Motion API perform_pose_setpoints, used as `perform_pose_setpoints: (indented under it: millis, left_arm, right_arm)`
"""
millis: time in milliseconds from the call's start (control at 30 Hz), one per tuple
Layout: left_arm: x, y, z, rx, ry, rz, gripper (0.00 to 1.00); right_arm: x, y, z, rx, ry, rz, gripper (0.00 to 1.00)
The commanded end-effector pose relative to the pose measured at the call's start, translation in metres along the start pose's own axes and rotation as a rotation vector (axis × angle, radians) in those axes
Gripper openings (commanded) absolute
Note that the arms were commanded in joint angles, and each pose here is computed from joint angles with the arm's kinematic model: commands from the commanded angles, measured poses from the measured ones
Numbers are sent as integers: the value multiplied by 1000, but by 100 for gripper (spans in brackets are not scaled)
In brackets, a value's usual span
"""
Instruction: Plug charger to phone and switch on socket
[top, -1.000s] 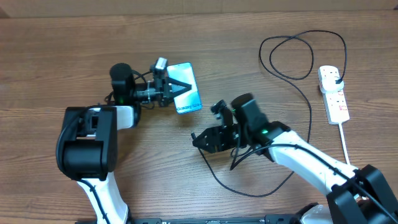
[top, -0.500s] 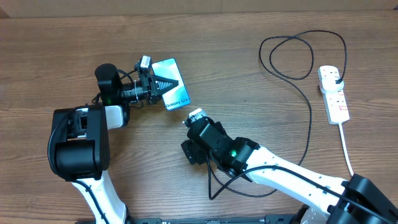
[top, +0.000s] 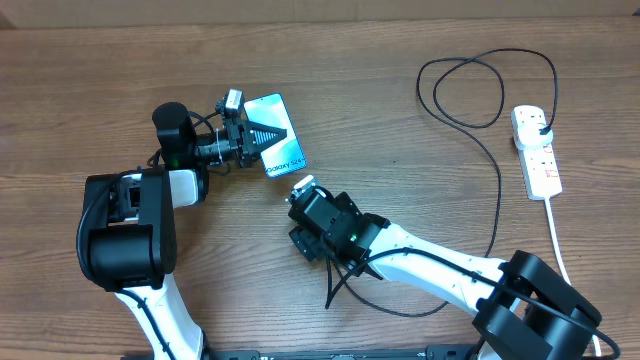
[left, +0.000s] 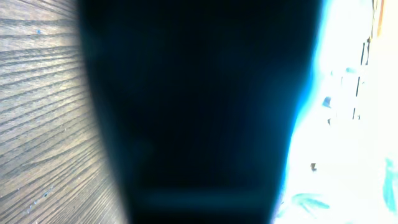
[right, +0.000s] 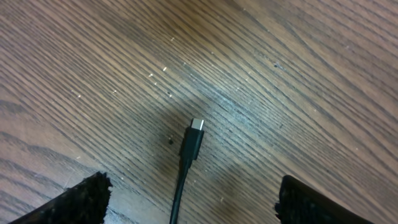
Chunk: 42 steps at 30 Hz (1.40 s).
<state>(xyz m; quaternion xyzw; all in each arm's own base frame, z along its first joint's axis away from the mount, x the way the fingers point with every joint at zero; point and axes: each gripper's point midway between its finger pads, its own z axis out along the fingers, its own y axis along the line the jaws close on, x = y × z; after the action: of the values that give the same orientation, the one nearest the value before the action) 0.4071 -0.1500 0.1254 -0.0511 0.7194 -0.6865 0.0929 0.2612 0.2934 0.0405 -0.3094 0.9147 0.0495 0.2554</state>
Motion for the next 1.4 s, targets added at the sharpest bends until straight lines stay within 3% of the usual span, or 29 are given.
perform_pose_setpoints:
  millis: [0,467,600,767,1200,1367]
  left_arm:
    - [0,-2,-2,2,-1,40,4]
    - [0,-2,-2,2,-2,40,4]
    - [0,-2,-2,2,-2,40,4]
    - [0,-2,-2,2,-1,40,4]
    - [1,-2,-2,5,8,39,4]
    - [1,-2,-2,5,7,39,4]
  right_arm:
    - [-7,8,0,-12,-12,-39,82]
    - [8,27,21,-19,27,-110,73]
    - [3,26,22,-20,7,-101,64]
    - [-1,25,24,-21,-6,-94,43]
    - [7,4,42,12,34,-54,45]
    - [8,-1,44,-16,51,-25,39]
